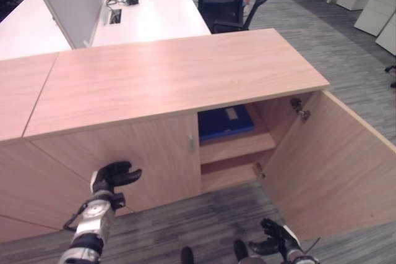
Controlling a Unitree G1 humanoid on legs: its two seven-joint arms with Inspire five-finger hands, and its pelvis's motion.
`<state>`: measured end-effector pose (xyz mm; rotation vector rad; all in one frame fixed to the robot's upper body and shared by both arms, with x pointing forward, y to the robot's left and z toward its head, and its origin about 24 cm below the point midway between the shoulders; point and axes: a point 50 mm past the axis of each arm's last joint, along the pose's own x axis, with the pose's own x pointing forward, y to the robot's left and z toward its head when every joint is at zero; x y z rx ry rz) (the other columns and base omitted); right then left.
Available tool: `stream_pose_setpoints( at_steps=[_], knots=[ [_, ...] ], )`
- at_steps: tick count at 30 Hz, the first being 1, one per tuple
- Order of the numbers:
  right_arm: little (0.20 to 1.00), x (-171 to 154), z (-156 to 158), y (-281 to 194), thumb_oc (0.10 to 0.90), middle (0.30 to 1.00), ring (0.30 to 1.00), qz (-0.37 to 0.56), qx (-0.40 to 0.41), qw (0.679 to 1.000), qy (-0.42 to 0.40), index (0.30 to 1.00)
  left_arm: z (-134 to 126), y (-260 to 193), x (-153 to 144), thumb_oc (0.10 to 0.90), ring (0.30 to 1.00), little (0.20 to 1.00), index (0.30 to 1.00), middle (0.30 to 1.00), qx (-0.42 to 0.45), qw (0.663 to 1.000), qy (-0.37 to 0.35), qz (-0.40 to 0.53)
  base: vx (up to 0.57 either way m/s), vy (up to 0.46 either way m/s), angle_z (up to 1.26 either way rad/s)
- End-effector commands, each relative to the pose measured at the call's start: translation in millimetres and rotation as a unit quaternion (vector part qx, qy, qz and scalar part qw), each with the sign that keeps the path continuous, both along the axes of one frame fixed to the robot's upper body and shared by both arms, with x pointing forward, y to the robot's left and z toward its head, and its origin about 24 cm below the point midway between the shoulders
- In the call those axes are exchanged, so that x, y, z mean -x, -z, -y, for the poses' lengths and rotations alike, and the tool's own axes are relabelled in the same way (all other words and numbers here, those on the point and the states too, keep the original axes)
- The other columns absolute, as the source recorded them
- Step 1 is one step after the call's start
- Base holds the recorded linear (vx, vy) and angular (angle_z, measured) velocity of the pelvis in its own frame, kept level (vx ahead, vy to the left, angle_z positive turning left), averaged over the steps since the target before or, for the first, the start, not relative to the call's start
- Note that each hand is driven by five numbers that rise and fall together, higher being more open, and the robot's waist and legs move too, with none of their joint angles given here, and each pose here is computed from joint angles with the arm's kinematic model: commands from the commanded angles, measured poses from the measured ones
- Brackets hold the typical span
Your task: Put the empty folder in the office cabinet
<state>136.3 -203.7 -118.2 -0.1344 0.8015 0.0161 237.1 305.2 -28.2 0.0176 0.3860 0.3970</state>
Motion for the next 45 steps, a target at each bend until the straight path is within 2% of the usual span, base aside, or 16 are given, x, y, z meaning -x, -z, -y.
stream_pose_setpoints(
  at_steps=[1, 2, 3, 7, 11, 12, 19, 28, 36, 40, 41, 45],
  knots=[
    [0.900, -44, 16, -28, 0.800, 0.900, 0.900, 0.090, 0.040, 0.995, -0.008, 0.900, 37, -76, -59, 0.800, 0.900, 0.900, 0.900, 0.900, -0.015, 0.973, 0.104, 0.207, -0.10, 0.011, -0.29],
    [0.900, -43, 16, -27, 0.800, 0.900, 0.900, 0.090, 0.041, 0.995, -0.009, 0.900, 38, -76, -58, 0.800, 0.900, 0.900, 0.900, 0.900, -0.015, 0.973, 0.104, 0.205, -0.15, -0.012, -0.71],
    [0.900, -39, 15, -24, 0.800, 0.900, 0.900, 0.081, 0.037, 0.996, 0.000, 0.900, 53, -60, -43, 0.800, 0.900, 0.900, 0.900, 0.900, 0.014, 0.972, 0.135, 0.193, -0.14, -0.051, -0.71],
    [0.900, -30, 18, -18, 0.800, 0.900, 0.900, 0.059, 0.045, 0.997, 0.006, 0.900, 74, -23, -6, 0.800, 0.900, 0.900, 0.900, 0.900, 0.057, 0.974, 0.171, 0.136, -0.07, -0.104, -0.38],
    [0.900, -28, 21, -17, 0.800, 0.900, 0.900, 0.053, 0.050, 0.997, 0.006, 0.900, 87, -2, 12, 0.800, 0.900, 0.900, 0.900, 0.900, 0.080, 0.972, 0.199, 0.094, -0.03, -0.127, -0.35],
    [0.900, -27, 24, -18, 0.800, 0.900, 0.900, 0.055, 0.054, 0.997, 0.002, 0.900, 93, 4, 19, 0.800, 0.900, 0.900, 0.900, 0.900, 0.076, 0.968, 0.230, 0.072, -0.06, -0.121, -0.22],
    [0.900, -30, 29, -21, 0.800, 0.900, 0.900, 0.060, 0.066, 0.996, 0.004, 0.900, 115, 9, 20, 0.800, 0.900, 0.900, 0.900, 0.900, 0.080, 0.956, 0.278, 0.056, -0.07, -0.137, -0.12],
    [0.900, -39, 32, -24, 0.800, 0.900, 0.900, 0.070, 0.067, 0.995, 0.010, 0.900, 122, 8, 12, 0.800, 0.900, 0.900, 0.900, 0.900, 0.092, 0.958, 0.267, 0.062, -0.04, -0.112, -0.32],
    [0.900, -29, 81, -24, 0.800, 0.900, 0.900, 0.039, 0.112, 0.987, 0.109, 0.900, 118, 18, 23, 0.800, 0.900, 0.900, 0.900, 0.900, 0.113, 0.962, 0.247, 0.040, 0.02, -0.051, -0.50],
    [0.900, -38, 102, -37, 0.800, 0.900, 0.900, 0.068, 0.125, 0.977, 0.159, 0.900, 115, 23, 29, 0.800, 0.900, 0.900, 0.900, 0.900, 0.110, 0.962, 0.250, 0.025, 0.03, -0.005, -0.05],
    [0.900, -47, 119, -52, 0.800, 0.900, 0.900, 0.099, 0.135, 0.966, 0.194, 0.900, 111, 24, 31, 0.800, 0.900, 0.900, 0.900, 0.900, 0.105, 0.962, 0.251, 0.018, 0.01, -0.009, -0.03],
    [0.900, -59, 142, -75, 0.800, 0.900, 0.900, 0.143, 0.150, 0.948, 0.241, 0.900, 109, 26, 33, 0.800, 0.900, 0.900, 0.900, 0.900, 0.103, 0.963, 0.251, 0.010, 0.00, 0.000, 0.00]
  ],
)
